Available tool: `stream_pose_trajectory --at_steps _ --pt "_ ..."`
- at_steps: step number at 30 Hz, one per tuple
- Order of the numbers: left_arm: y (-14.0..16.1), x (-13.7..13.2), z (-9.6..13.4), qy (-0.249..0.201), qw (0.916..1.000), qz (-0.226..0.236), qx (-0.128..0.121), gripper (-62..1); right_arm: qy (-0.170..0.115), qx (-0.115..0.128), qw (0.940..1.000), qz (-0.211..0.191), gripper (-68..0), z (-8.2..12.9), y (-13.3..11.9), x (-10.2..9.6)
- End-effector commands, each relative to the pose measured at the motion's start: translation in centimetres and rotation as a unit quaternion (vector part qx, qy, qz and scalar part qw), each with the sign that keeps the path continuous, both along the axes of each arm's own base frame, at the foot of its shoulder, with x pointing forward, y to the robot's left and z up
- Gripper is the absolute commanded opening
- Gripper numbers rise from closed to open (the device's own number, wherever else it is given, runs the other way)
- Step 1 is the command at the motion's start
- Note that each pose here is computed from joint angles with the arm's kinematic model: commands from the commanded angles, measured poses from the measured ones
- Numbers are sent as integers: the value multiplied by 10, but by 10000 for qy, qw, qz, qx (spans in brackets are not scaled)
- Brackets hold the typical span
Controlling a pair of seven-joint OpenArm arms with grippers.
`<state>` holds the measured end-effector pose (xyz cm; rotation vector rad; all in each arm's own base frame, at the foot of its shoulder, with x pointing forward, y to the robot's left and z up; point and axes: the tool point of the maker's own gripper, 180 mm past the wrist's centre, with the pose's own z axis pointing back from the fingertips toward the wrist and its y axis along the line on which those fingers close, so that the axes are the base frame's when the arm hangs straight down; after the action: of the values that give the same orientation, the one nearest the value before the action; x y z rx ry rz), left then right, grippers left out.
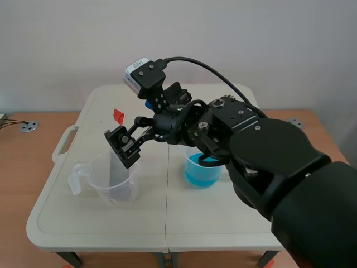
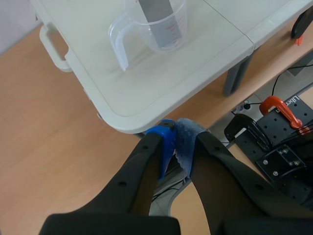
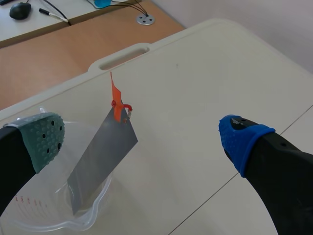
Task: Hold the metal plate by the orange handle, dip it into the blue solution, take it out and point at it, then put the plate back in the beaker on the left.
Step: 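Lift the metal plate out of the left beaker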
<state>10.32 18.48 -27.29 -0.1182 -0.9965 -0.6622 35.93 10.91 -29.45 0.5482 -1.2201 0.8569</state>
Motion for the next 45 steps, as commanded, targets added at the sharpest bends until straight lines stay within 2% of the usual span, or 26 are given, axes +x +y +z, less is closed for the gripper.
stream_pose_trajectory --at_steps 1,12,17,21,34,40,45 --pt "-1 2 5 -92 9999 12 -53 -590 -292 191 9994 49 -12 23 9 9" --pt "-1 2 5 -92 9999 11 -55 -590 -419 256 9986 208 -14 26 25 7" --pt "-1 2 5 -92 9999 11 -55 -590 -441 249 9985 191 -142 26 26 7" --pt "-1 2 5 -92 9999 11 -55 -590 -438 241 9986 175 -214 25 25 8" --pt "-1 2 5 -89 9999 9 -56 -590 -313 137 9993 160 -353 17 24 5" --pt "-1 2 5 -89 9999 8 -58 -590 -271 119 9994 150 -374 13 23 5" --pt "-1 2 5 -88 9999 8 -61 -590 -261 104 9995 153 -500 13 23 5"
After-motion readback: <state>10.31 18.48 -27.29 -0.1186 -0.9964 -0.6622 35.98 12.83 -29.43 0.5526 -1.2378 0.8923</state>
